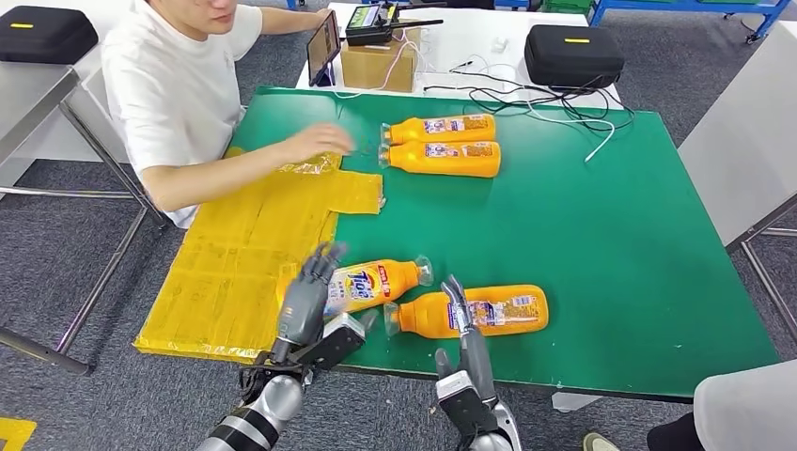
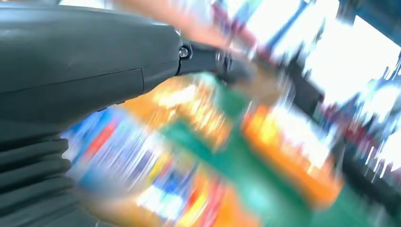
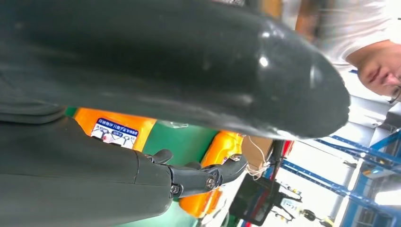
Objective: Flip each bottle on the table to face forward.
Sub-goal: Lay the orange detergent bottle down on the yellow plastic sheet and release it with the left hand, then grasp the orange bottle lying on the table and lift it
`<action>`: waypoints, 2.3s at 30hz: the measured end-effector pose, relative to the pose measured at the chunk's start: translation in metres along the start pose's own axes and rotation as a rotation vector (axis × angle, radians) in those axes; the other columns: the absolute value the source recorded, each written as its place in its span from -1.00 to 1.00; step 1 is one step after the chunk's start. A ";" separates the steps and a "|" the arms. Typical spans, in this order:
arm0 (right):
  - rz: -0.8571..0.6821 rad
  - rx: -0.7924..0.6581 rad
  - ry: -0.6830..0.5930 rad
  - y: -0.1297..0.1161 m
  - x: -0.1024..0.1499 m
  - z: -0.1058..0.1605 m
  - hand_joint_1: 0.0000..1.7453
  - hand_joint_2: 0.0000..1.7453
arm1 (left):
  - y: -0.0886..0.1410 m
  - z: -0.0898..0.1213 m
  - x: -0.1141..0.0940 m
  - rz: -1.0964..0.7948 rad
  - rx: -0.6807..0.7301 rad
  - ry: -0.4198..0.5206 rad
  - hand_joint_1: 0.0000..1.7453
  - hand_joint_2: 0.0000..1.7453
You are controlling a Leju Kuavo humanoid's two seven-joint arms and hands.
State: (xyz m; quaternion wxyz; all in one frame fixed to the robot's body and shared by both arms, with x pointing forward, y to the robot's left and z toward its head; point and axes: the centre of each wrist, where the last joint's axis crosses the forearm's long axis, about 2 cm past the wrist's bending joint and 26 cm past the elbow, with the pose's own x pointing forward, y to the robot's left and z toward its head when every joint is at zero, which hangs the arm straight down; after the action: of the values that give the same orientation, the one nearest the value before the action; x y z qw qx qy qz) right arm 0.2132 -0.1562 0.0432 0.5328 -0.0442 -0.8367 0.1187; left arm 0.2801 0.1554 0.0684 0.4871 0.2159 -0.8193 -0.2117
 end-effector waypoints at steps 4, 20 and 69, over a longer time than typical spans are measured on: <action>0.031 0.022 -0.026 0.001 0.001 -0.003 -1.00 -1.00 | 0.007 -0.022 0.027 0.014 0.150 -0.122 -1.00 1.00; 0.401 0.062 -0.135 -0.021 -0.003 -0.001 -1.00 -1.00 | 0.016 -0.010 0.066 0.164 0.280 -0.192 -1.00 1.00; 1.135 0.724 0.432 -0.134 -0.055 -0.140 1.00 1.00 | -0.004 0.019 0.085 0.329 0.125 -0.168 -1.00 1.00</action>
State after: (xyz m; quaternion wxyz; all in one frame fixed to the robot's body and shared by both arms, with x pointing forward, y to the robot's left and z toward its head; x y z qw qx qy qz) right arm 0.3698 -0.2758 0.0843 0.5238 -0.3163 -0.4679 0.6377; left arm 0.2271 0.1071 0.1184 0.4306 0.0906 -0.8929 -0.0954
